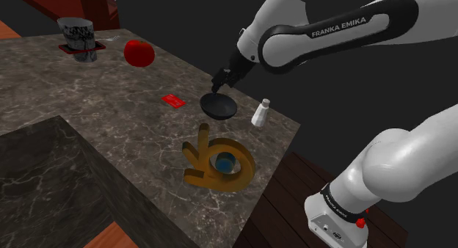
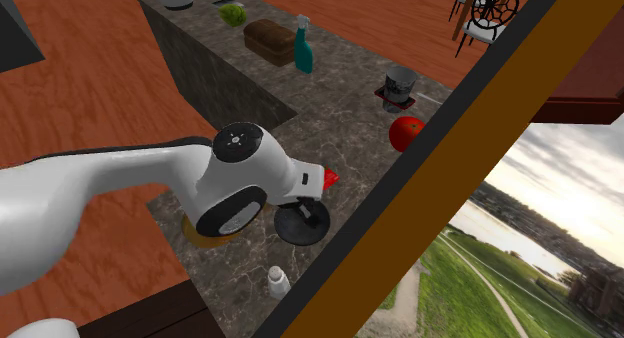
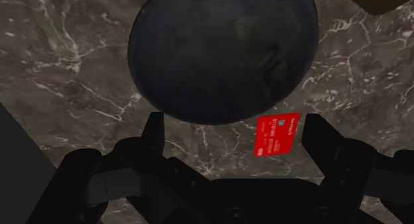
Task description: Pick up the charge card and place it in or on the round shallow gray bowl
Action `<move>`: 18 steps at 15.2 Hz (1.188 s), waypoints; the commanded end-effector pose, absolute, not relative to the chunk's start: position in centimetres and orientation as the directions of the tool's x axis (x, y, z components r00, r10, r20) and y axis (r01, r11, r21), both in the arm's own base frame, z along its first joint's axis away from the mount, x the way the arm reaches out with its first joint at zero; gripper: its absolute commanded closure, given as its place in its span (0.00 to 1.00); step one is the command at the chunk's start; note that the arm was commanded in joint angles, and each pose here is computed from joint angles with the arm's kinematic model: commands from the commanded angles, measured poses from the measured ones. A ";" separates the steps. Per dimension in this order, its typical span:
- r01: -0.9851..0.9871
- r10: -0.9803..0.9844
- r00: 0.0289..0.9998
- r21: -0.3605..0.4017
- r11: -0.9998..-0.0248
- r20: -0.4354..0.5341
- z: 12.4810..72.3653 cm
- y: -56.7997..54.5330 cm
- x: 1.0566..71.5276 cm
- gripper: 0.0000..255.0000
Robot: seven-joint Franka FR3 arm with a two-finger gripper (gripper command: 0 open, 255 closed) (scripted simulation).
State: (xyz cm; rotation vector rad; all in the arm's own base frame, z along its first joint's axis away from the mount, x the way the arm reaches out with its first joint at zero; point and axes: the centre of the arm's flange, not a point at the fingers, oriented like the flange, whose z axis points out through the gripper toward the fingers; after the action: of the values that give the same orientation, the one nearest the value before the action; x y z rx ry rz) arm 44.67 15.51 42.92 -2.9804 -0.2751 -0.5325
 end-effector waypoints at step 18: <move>0.312 0.263 0.792 0.006 -0.950 0.550 32.6 27.6 56.7 0.00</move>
State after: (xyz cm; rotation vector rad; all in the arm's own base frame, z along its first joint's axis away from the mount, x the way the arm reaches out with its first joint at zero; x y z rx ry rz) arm 56.29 27.57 33.12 -2.8936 -0.4635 -0.8670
